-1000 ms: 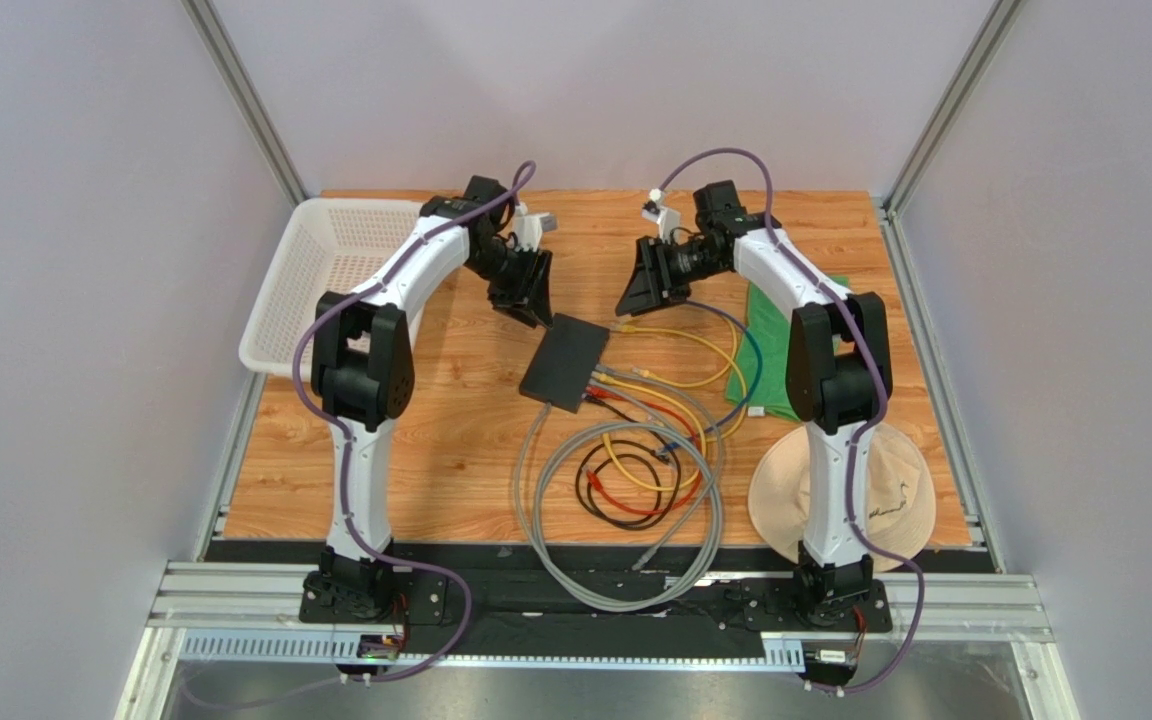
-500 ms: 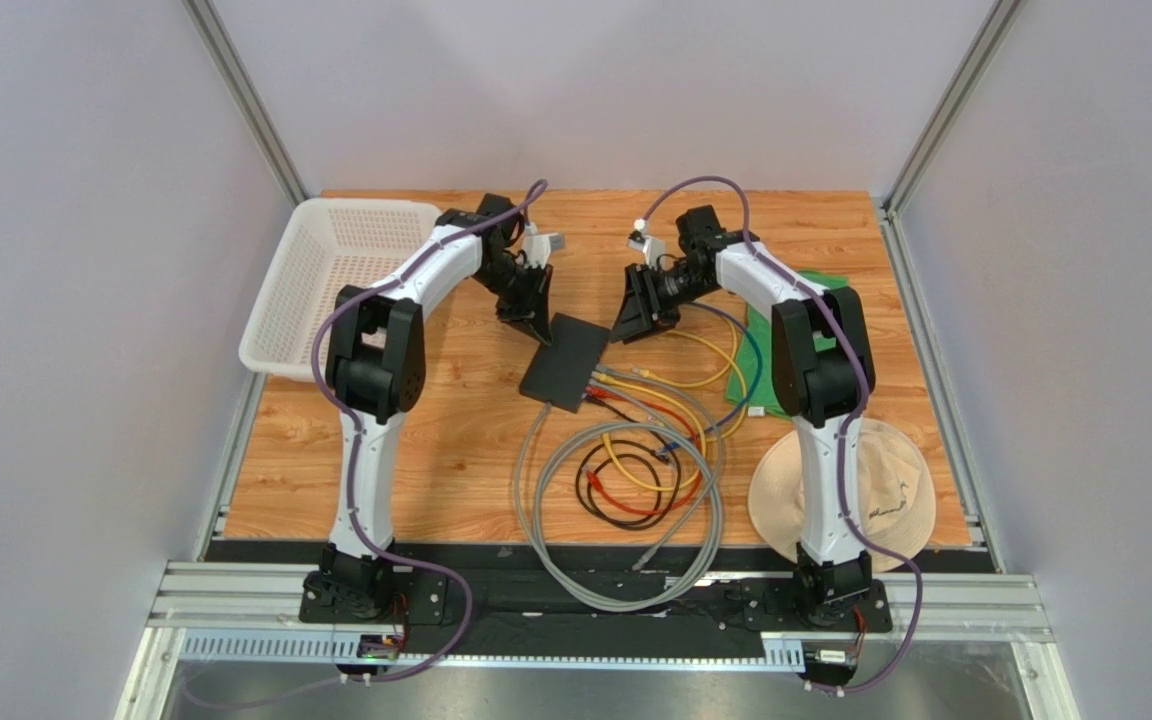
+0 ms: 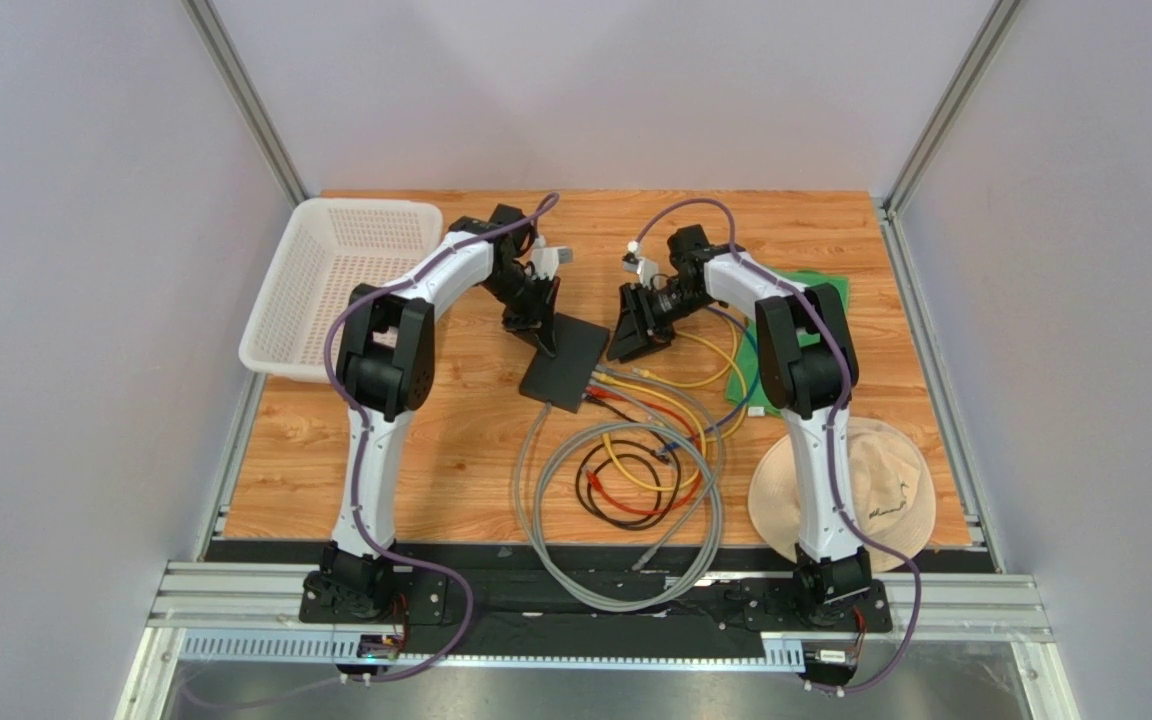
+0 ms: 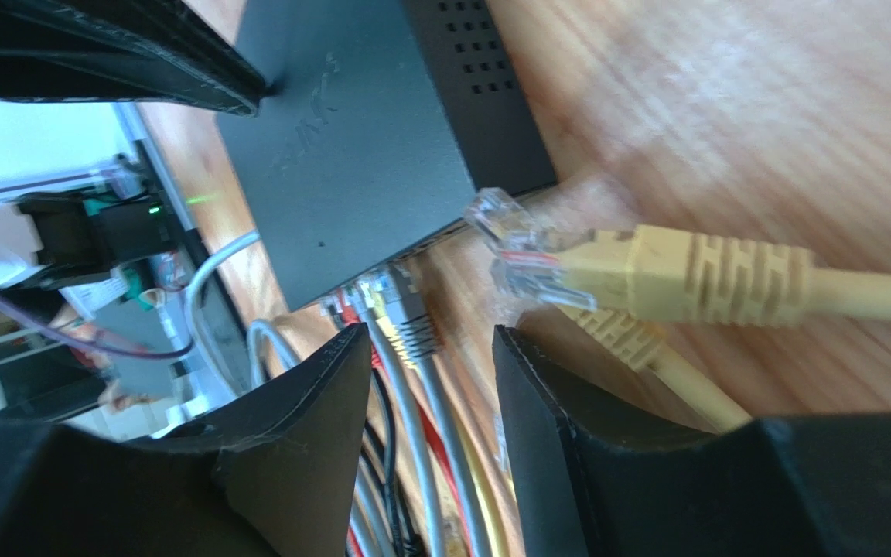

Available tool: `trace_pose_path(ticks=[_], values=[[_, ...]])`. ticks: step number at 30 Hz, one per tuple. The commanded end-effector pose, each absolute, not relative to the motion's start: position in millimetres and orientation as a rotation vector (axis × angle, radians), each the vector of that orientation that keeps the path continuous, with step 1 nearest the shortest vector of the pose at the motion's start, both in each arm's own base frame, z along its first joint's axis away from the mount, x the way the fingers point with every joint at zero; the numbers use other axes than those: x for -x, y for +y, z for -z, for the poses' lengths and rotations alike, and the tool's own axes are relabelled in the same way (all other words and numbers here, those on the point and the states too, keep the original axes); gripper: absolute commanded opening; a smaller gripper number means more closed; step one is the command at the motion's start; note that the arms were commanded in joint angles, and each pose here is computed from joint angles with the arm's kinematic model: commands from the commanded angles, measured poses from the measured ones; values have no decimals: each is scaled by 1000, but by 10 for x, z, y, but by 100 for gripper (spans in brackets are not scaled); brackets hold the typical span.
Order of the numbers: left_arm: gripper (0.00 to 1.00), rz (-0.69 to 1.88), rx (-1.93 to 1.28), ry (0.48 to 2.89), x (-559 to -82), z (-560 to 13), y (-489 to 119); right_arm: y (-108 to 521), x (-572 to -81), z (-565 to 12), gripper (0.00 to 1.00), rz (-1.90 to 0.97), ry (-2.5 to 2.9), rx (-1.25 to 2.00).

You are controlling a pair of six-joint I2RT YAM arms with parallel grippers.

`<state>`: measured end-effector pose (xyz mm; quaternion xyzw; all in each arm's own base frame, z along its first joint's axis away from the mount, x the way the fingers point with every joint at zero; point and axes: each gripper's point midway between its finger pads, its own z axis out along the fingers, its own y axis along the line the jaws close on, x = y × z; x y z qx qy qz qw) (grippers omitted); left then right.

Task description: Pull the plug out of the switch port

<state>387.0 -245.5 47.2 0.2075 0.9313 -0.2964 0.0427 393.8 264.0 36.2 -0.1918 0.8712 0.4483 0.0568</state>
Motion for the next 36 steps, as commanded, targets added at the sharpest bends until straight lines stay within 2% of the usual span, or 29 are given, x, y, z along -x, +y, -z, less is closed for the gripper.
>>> trace_pose_path(ticks=[1, 18, 36], values=[[0, 809, -668, 2867, -3923, -329, -2394, 2724, -3976, -403, 52, -1385, 2609, 622], [0, 785, -676, 2877, -3907, -297, -2389, 2832, -3856, -264, 53, -1400, 2646, 679], [0, 775, -733, 2857, -3900, -289, -2420, 2874, -3736, -38, 45, -1262, 2727, 782]])
